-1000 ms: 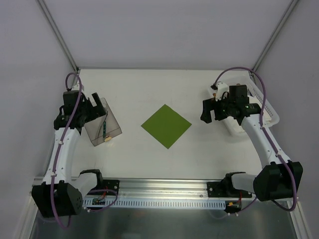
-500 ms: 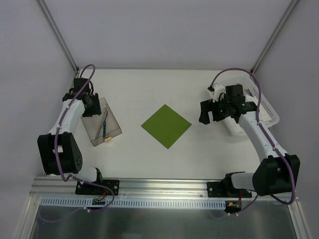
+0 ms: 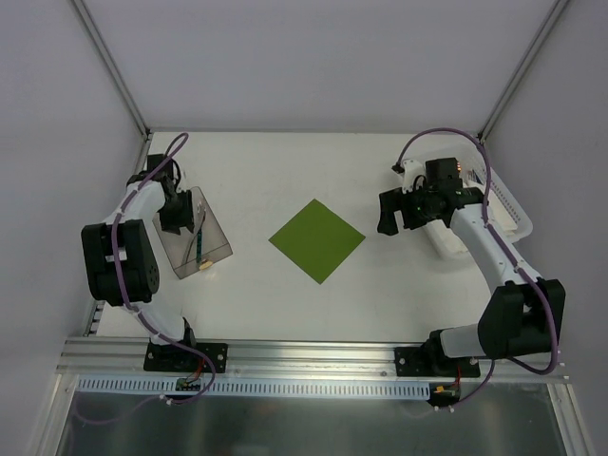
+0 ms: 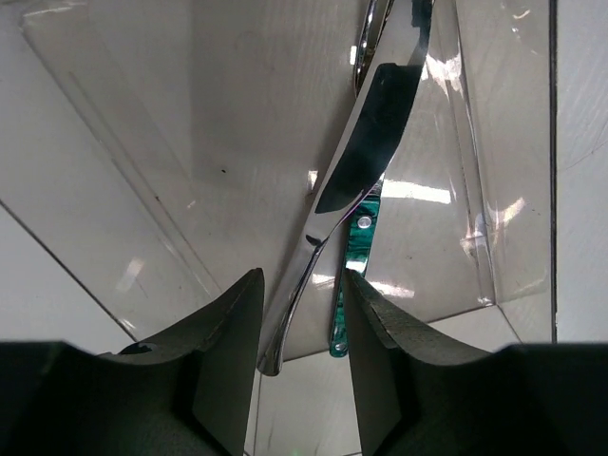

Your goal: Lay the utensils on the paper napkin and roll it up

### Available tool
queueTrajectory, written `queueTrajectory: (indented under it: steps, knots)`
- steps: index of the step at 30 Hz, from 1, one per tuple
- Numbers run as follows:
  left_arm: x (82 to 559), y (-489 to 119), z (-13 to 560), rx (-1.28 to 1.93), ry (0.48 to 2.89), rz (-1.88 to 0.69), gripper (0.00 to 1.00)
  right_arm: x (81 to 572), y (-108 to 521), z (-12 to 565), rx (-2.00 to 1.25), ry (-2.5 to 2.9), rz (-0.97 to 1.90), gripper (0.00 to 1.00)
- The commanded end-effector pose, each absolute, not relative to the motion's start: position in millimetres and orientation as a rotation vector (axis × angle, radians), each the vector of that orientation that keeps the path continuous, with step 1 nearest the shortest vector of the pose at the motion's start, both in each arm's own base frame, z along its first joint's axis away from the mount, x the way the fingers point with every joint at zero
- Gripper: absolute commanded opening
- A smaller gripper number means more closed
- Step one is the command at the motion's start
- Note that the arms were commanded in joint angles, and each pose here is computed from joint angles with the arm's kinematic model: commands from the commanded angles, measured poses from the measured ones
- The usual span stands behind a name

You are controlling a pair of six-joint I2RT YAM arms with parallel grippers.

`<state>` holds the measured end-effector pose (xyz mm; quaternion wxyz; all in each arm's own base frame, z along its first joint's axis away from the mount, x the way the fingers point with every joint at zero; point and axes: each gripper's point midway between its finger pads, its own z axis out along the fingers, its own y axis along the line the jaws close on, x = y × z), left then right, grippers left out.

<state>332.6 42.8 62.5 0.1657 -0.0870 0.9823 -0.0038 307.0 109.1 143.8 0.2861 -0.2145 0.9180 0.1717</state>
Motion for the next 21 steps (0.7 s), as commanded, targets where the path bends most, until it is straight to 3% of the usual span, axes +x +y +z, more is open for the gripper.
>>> queueTrajectory:
  steps: [1,21]
  knots:
    - [336.3,45.4,63.4,-0.222,2.812,-0.032,0.39,315.1,117.4,158.1,-0.604,2.411,0.488,0.97]
    - [313.5,47.2,9.9,-0.257,2.998,-0.022,0.26,322.1,125.6,151.2,-0.618,2.432,0.543,0.97]
